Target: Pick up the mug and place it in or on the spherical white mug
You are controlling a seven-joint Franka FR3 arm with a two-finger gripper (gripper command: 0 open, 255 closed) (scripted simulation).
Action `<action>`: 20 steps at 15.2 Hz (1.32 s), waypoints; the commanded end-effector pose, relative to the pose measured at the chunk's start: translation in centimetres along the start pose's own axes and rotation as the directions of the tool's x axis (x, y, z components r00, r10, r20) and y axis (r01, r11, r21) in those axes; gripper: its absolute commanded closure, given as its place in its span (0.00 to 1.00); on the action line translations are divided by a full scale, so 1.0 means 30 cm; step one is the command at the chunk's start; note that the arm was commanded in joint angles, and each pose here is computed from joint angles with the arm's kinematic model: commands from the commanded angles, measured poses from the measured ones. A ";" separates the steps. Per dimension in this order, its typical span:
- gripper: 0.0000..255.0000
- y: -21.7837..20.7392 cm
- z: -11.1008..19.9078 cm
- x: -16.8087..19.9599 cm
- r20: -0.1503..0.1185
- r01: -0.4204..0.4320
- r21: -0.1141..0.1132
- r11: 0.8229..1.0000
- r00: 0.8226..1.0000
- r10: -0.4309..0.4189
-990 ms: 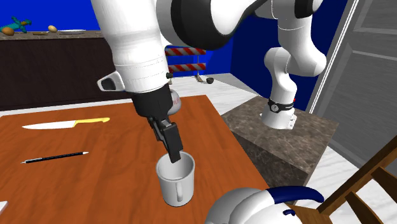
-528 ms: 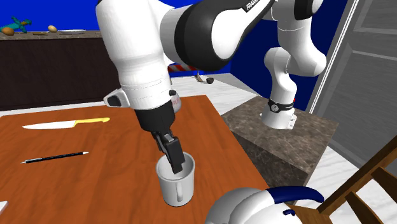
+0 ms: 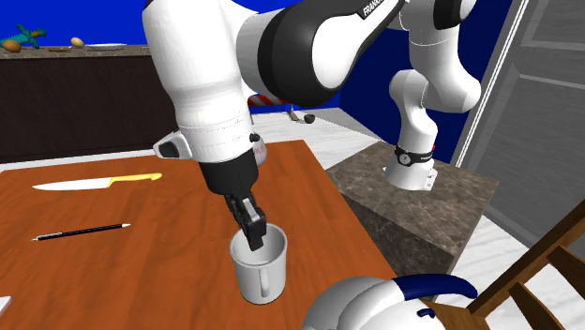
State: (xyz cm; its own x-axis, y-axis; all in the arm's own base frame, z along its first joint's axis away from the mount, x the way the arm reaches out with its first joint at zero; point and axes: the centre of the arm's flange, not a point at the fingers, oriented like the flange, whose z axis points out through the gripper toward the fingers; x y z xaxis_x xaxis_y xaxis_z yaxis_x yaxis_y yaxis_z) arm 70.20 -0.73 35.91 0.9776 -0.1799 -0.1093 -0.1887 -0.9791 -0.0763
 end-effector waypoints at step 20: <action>1.00 -0.016 -0.209 -0.023 0.000 0.000 0.000 1.000 1.000 0.000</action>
State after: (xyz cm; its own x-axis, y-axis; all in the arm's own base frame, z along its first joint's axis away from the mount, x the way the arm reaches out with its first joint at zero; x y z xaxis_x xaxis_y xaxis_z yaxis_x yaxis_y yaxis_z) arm 70.27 -0.66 41.76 0.9776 -0.1798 -0.1092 -0.1885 -0.9791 -0.0763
